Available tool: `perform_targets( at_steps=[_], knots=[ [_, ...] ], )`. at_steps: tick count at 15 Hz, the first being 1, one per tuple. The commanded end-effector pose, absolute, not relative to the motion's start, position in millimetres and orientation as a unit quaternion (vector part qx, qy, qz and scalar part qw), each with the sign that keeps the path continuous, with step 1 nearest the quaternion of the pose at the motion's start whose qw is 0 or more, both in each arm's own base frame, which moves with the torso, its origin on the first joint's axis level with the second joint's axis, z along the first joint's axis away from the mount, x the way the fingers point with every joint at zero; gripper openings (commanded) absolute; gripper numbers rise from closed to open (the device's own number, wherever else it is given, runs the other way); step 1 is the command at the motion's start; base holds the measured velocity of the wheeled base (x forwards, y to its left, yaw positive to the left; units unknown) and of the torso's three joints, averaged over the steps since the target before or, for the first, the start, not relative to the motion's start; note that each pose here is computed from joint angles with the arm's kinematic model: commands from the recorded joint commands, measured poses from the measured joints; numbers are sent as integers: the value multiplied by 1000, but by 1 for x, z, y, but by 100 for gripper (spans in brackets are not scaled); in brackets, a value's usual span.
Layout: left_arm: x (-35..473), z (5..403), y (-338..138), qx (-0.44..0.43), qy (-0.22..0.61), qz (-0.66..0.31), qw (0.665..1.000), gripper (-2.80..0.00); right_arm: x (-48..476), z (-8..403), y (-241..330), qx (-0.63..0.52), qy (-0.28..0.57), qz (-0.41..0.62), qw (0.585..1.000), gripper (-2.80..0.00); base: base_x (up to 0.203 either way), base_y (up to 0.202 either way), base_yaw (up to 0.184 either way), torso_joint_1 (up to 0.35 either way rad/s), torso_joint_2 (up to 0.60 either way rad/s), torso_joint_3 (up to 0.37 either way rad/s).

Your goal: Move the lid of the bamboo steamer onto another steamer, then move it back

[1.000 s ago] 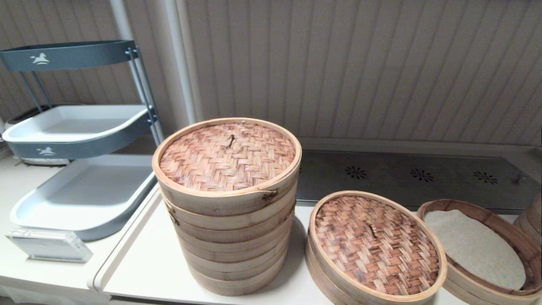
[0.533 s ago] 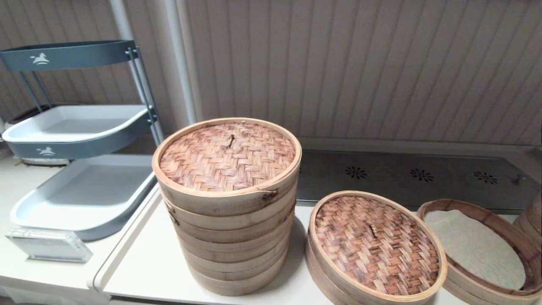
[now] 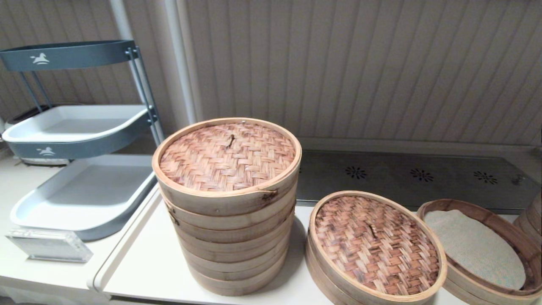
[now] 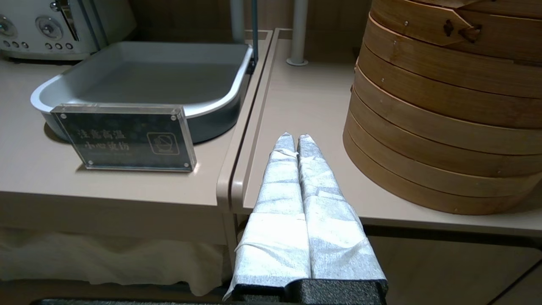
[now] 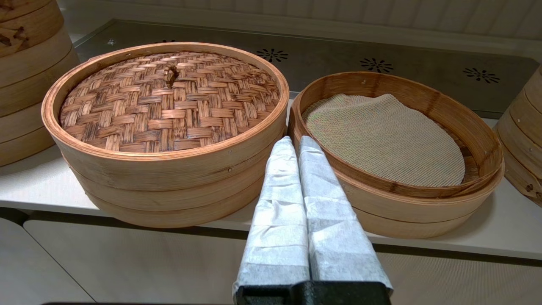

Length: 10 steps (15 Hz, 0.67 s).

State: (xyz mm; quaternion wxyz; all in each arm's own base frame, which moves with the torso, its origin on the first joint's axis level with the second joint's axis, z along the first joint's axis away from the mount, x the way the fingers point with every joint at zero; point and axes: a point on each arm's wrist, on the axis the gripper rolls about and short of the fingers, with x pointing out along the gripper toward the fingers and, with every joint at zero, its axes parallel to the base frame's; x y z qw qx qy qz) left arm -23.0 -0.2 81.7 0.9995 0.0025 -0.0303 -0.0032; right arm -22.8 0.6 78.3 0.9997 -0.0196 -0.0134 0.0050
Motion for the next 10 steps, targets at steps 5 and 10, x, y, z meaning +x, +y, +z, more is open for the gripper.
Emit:
perform_targets(
  at_steps=[5,10],
  knots=[
    [-21,75,0,2,-19,-4,1000,-280,-21,72,1,-19,-2,5,1000,-280,0,0,0,0,0,0],
    [-21,75,0,2,-19,-3,1000,-280,-21,72,1,-19,-2,5,1000,-280,0,0,0,0,0,0]
  ],
)
